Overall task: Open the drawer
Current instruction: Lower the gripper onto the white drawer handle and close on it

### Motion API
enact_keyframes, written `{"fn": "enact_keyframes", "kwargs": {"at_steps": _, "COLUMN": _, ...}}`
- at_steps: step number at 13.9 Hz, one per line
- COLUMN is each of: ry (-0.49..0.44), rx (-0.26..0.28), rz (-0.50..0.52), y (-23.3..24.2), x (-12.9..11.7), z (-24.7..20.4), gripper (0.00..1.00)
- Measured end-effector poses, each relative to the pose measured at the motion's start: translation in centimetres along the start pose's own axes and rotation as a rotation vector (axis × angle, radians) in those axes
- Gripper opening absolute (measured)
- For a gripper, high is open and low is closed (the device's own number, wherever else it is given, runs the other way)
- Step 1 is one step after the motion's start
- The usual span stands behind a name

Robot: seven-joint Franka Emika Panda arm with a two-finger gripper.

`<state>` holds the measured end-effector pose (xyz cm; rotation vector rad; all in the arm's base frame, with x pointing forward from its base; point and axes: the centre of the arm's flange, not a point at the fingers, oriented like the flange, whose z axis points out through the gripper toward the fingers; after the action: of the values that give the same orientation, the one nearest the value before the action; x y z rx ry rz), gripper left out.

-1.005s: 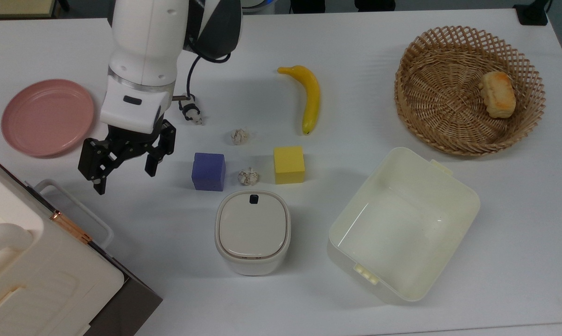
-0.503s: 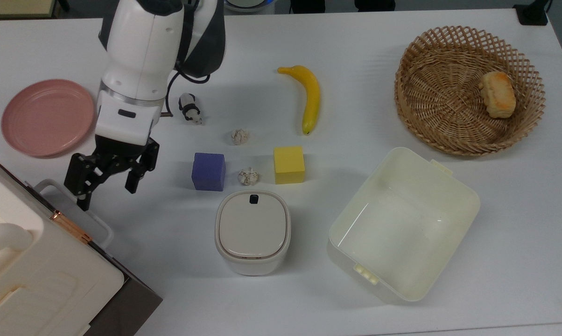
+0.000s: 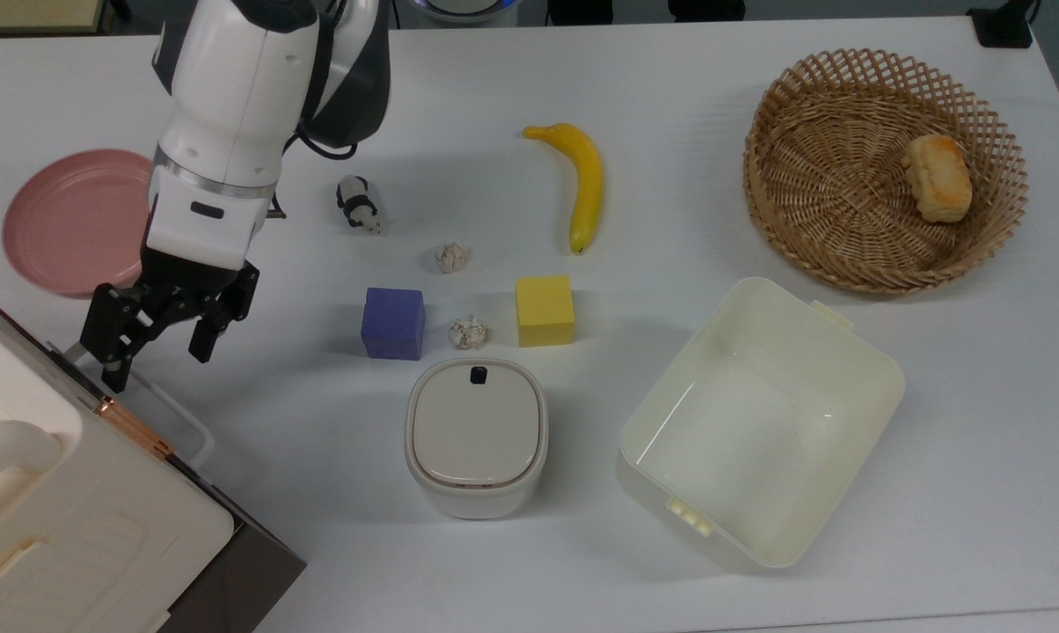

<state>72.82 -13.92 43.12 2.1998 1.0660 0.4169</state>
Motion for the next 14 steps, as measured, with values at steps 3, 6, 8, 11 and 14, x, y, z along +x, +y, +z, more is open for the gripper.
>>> {"fn": "enact_keyframes", "kwargs": {"at_steps": 3, "ry": -0.01, "rx": 0.003, "rz": -0.022, "y": -0.6, "x": 0.1, "z": 0.6, "gripper": 0.89}}
{"fn": "enact_keyframes", "kwargs": {"at_steps": 6, "ry": -0.023, "rx": 0.004, "rz": -0.053, "y": -1.3, "x": 0.2, "z": 1.5, "gripper": 0.81}}
{"fn": "enact_keyframes", "kwargs": {"at_steps": 8, "ry": -0.031, "rx": 0.002, "rz": -0.071, "y": -1.6, "x": 0.2, "z": 1.9, "gripper": 0.77}}
{"fn": "enact_keyframes", "kwargs": {"at_steps": 11, "ry": -0.032, "rx": 0.0, "rz": -0.077, "y": -1.6, "x": 0.3, "z": 1.9, "gripper": 0.74}}
{"fn": "enact_keyframes", "kwargs": {"at_steps": 14, "ry": -0.031, "rx": -0.001, "rz": -0.077, "y": -1.6, "x": 0.3, "z": 1.9, "gripper": 0.68}}
